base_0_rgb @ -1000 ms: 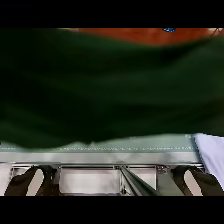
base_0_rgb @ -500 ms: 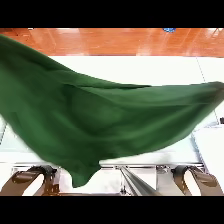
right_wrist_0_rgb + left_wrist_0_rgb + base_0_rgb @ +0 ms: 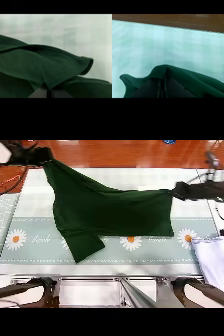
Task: Fold the shirts.
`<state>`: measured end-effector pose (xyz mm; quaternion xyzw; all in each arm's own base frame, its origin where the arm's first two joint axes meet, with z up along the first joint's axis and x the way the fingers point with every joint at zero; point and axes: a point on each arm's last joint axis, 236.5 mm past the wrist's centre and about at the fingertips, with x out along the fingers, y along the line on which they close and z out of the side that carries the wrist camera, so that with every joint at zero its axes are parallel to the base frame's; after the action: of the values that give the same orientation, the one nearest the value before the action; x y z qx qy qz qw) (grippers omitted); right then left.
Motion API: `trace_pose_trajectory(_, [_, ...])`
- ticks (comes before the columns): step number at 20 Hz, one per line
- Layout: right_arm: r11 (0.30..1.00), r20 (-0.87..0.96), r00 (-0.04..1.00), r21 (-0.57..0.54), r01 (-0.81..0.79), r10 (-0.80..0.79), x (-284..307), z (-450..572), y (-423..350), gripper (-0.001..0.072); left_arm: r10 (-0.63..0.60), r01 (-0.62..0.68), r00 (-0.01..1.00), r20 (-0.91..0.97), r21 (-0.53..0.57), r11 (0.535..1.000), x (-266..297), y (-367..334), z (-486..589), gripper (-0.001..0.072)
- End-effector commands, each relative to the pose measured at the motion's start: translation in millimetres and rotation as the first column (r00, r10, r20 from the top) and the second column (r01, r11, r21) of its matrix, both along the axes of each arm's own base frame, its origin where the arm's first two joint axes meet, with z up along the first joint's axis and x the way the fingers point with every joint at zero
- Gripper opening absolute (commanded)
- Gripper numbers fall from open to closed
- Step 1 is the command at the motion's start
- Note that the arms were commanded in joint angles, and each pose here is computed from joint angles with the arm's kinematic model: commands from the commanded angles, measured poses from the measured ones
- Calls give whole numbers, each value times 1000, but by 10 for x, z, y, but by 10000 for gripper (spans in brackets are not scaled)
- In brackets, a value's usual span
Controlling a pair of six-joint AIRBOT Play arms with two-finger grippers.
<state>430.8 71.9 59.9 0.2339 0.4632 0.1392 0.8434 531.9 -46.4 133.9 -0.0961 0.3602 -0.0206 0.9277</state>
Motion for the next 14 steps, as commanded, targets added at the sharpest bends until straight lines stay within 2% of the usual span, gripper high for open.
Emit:
trace_pose_trajectory(1, [995,-42,997,75,60,-57,790,-584,54,33,75,-80,996,-47,-99,992,410,45,-405,20])
trace_pose_trajectory(2, [991,-54,997,113,69,-63,954,-618,93,61,111,-119,992,-62,-154,981,445,59,-432,36])
trace_pose_trajectory(3, [986,-53,997,154,71,-63,1113,-609,142,274,144,-158,986,-81,-210,965,463,75,-459,191])
trace_pose_trajectory(4, [979,-50,997,191,70,-62,1223,-567,189,418,152,-174,983,-102,-250,953,453,84,-483,405])
trace_pose_trajectory(5, [974,-41,998,218,58,-50,1291,-469,205,414,161,-197,977,-143,-287,937,400,139,-515,507])
trace_pose_trajectory(7, [973,-20,1000,228,19,-14,1285,-169,64,414,157,-224,955,-250,-266,938,177,468,-575,507])
trace_pose_trajectory(10, [972,-41,999,235,3,7,1002,294,-493,413,136,-241,884,-448,-188,952,-469,1170,-673,507])
trace_pose_trajectory(12, [985,-52,998,167,28,-20,724,403,-820,414,56,-177,824,-564,-163,971,-982,1352,-814,507])
trace_pose_trajectory(14, [997,-101,993,43,63,-59,355,214,-996,414,65,-238,758,-649,-182,954,-1465,1371,-1060,507])
